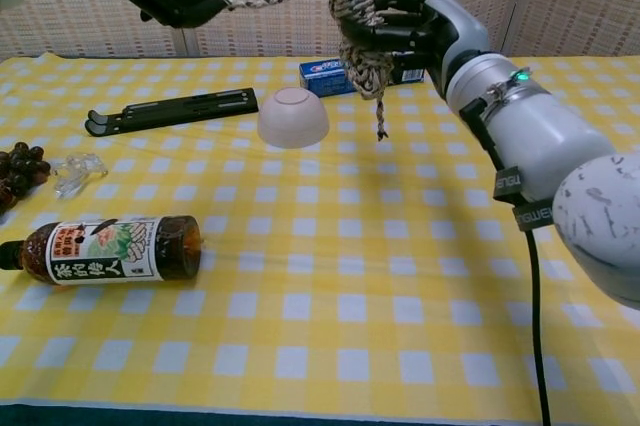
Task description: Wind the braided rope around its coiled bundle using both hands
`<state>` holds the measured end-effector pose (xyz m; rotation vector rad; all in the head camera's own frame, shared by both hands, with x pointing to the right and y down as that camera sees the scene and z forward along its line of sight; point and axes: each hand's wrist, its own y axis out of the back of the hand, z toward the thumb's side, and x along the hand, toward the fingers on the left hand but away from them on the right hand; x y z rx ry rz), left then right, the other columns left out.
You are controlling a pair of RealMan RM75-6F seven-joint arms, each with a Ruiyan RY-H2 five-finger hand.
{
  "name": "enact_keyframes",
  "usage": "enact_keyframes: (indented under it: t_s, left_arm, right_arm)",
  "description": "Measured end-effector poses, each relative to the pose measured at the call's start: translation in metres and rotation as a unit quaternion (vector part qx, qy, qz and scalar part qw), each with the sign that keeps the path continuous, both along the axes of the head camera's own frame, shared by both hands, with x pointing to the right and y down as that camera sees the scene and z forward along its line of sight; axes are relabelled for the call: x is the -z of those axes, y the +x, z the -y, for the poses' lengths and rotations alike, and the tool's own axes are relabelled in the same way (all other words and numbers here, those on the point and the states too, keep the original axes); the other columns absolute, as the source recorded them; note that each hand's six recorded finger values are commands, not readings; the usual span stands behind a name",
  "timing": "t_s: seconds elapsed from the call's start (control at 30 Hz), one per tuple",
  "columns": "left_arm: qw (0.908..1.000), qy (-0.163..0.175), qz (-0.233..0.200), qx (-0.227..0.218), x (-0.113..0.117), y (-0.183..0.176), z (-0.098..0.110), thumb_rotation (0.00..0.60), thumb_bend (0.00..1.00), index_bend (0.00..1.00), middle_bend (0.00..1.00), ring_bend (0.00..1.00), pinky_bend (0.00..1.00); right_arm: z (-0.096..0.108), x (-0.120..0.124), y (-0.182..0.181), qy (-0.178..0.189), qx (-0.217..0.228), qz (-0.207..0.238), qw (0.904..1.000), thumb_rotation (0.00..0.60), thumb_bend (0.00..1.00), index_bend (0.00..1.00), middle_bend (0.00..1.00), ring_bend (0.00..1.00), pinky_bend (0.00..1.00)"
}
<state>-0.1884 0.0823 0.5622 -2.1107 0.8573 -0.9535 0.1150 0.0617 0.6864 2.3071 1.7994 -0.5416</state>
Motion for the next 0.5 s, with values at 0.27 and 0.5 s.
enact_keyframes:
  t_s: [0.27, 0.5]
  left_arm:
    - [0.9987, -0.009, 0.049, 0.01, -0.023, -0.028, 0.002, 0.6, 0.55, 0.65, 0.85, 0.77, 0.75]
    - [0.9936, -0.036, 0.093, 0.055, -0.053, -0.065, 0.012, 0.6, 0.55, 0.66, 0.85, 0.76, 0.75]
  right_arm:
    - [0.017, 0.013, 0.032, 0.018, -0.047, 0.047, 0.9976, 0.6, 0.55, 0.95, 0.75, 0.81, 0.79]
    - [0.029, 0.035, 0.064, 0.037, -0.058, 0.064, 0.9956, 0.6, 0.55, 0.95, 0.76, 0.82, 0.79]
